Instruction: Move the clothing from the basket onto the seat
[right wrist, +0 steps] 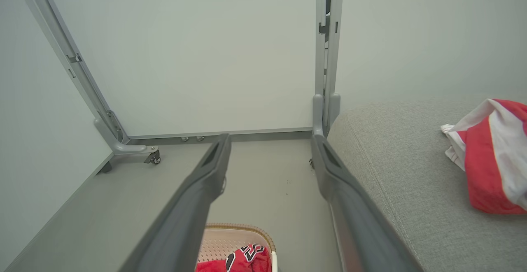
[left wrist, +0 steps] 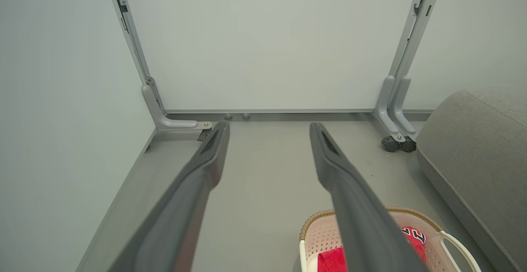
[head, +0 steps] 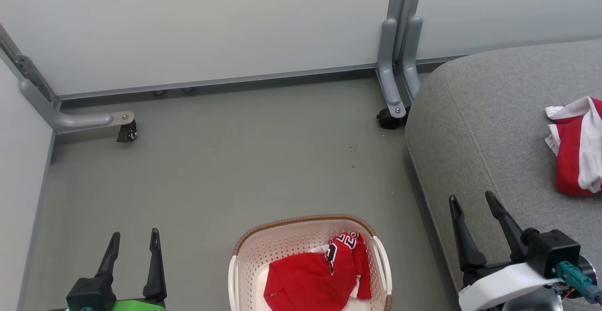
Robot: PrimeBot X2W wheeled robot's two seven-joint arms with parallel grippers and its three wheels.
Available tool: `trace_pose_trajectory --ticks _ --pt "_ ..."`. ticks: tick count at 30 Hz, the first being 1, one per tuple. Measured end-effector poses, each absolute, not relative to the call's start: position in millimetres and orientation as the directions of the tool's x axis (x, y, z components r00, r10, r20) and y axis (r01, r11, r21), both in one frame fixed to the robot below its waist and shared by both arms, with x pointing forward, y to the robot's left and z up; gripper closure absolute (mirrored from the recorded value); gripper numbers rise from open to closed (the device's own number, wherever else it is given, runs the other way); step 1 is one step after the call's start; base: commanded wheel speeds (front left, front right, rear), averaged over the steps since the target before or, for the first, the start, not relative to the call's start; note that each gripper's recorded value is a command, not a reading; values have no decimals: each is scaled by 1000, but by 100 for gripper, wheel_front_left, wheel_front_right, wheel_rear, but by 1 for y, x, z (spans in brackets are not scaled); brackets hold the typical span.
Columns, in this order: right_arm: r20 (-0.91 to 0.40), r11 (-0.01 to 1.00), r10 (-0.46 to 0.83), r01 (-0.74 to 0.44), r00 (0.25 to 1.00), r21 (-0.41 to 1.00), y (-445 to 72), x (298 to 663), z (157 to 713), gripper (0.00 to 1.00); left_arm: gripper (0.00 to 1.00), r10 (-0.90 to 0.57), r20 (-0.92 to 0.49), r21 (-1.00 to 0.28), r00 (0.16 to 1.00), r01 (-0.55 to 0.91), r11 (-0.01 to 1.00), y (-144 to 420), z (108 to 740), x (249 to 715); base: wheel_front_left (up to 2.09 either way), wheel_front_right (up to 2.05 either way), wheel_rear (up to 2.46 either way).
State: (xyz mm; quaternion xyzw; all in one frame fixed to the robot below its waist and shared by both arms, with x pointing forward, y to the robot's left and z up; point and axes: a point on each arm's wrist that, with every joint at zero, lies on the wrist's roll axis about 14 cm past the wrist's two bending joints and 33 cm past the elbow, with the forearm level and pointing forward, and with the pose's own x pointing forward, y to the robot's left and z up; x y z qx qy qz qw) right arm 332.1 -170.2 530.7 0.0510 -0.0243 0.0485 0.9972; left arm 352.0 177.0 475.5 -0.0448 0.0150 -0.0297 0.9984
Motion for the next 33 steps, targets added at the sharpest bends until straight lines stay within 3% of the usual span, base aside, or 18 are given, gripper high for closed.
trace_pose_trajectory --ticks 16,23,33 --pt "45 989 95 -99 995 109 -170 335 528 0 0 -64 -33 -92 997 61 994 178 473 359 0 0 0" --pt "89 989 89 -99 992 107 -172 356 539 0 0 -225 -35 -78 974 222 972 130 473 388 0 0 0" --pt "137 990 79 -93 987 103 -175 404 540 0 0 -477 -167 -100 863 466 879 40 428 432 0 0 0"
